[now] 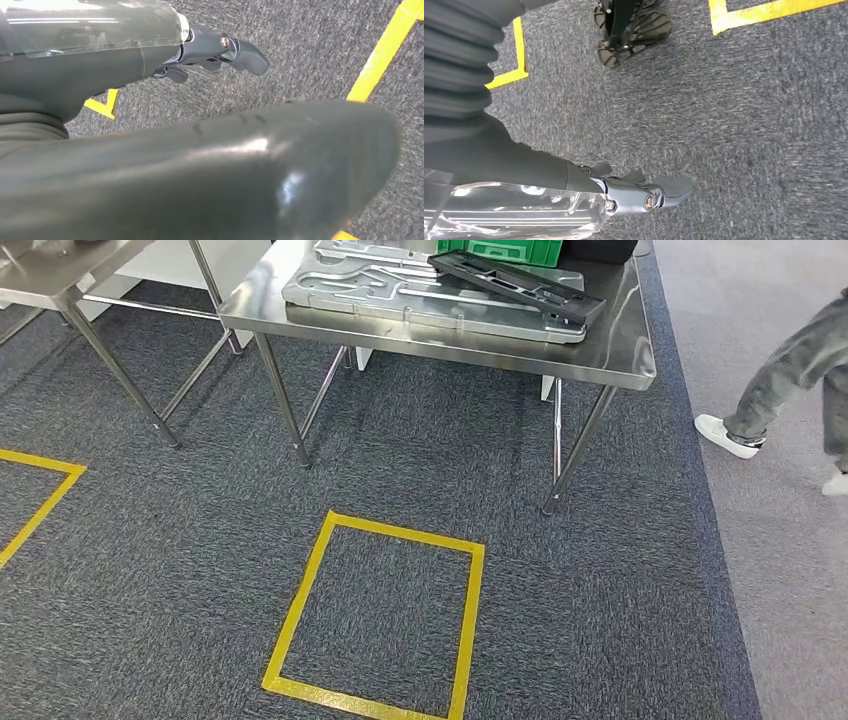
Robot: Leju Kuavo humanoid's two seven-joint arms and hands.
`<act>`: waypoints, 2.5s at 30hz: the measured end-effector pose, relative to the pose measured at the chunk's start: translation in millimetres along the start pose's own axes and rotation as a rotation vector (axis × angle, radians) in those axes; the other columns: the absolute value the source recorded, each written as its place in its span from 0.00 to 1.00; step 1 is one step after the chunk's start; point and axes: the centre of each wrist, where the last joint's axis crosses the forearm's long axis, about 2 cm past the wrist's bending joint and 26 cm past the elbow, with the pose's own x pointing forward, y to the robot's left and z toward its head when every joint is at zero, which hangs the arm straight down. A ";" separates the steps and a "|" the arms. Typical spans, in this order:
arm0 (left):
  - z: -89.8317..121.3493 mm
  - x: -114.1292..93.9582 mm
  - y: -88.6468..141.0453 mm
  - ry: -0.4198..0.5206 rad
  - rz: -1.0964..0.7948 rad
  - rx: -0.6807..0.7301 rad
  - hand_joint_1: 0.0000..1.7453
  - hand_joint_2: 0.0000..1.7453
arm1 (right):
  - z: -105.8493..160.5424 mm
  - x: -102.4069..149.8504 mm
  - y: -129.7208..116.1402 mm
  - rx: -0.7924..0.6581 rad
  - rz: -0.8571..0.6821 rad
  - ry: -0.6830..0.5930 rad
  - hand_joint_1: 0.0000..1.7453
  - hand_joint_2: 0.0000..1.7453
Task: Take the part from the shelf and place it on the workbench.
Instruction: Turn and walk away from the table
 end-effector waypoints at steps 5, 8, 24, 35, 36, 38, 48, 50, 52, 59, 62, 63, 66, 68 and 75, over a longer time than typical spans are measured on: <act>0.6 -1.1 -0.8 -0.002 0.001 -0.002 0.00 0.00 | -0.2 0.3 -0.3 -0.005 0.003 -0.002 0.00 0.00; 0.8 -0.9 -2.2 -0.003 0.002 -0.004 0.00 0.00 | -0.6 1.5 -0.4 -0.010 0.006 -0.005 0.00 0.00; 0.8 -0.8 -1.9 -0.009 -0.021 -0.006 0.00 0.00 | -1.1 4.6 1.8 0.018 -0.016 -0.040 0.00 0.00; 0.9 -0.6 -2.7 -0.031 -0.042 -0.016 0.00 0.00 | -1.6 6.4 2.1 0.011 -0.024 -0.041 0.00 0.00; 0.8 -0.2 -3.0 -0.031 -0.041 -0.018 0.00 0.00 | -1.9 7.2 2.0 0.009 -0.024 -0.042 0.00 0.00; 0.7 0.5 -3.4 -0.029 -0.039 -0.021 0.00 0.00 | -2.3 8.1 1.7 0.006 -0.025 -0.044 0.00 0.00; 0.9 -0.7 -2.8 -0.019 -0.035 -0.027 0.00 0.00 | -2.1 8.0 2.1 0.005 -0.013 -0.044 0.00 0.00; 0.8 -0.5 -2.8 -0.019 -0.035 -0.027 0.00 0.00 | -2.1 8.1 2.2 0.005 -0.012 -0.044 0.00 0.00; 0.5 0.8 -3.3 -0.022 -0.034 -0.028 0.00 0.00 | -2.1 8.5 2.4 0.005 -0.012 -0.045 0.00 0.00; 0.7 0.2 -3.1 -0.019 -0.028 -0.028 0.00 0.00 | -2.3 8.9 2.5 0.006 -0.013 -0.046 0.00 0.00; 0.9 -0.6 -2.9 -0.017 -0.025 -0.029 0.00 0.00 | -2.0 7.5 1.8 0.007 -0.012 -0.043 0.00 0.00; 1.0 -0.9 -2.9 -0.016 -0.024 -0.029 0.00 0.00 | -1.9 7.1 1.8 0.008 -0.012 -0.042 0.00 0.00; 1.0 -1.0 -2.9 -0.016 -0.024 -0.030 0.00 0.00 | -2.1 7.6 1.8 0.012 -0.013 -0.044 0.00 0.00; 0.9 -0.6 -3.1 -0.017 -0.024 -0.031 0.00 0.00 | -2.4 8.4 1.8 0.014 -0.014 -0.046 0.00 0.00; 0.8 -0.3 -2.8 -0.017 -0.029 -0.028 0.00 0.00 | -2.0 7.8 2.3 0.018 -0.014 -0.044 0.00 0.00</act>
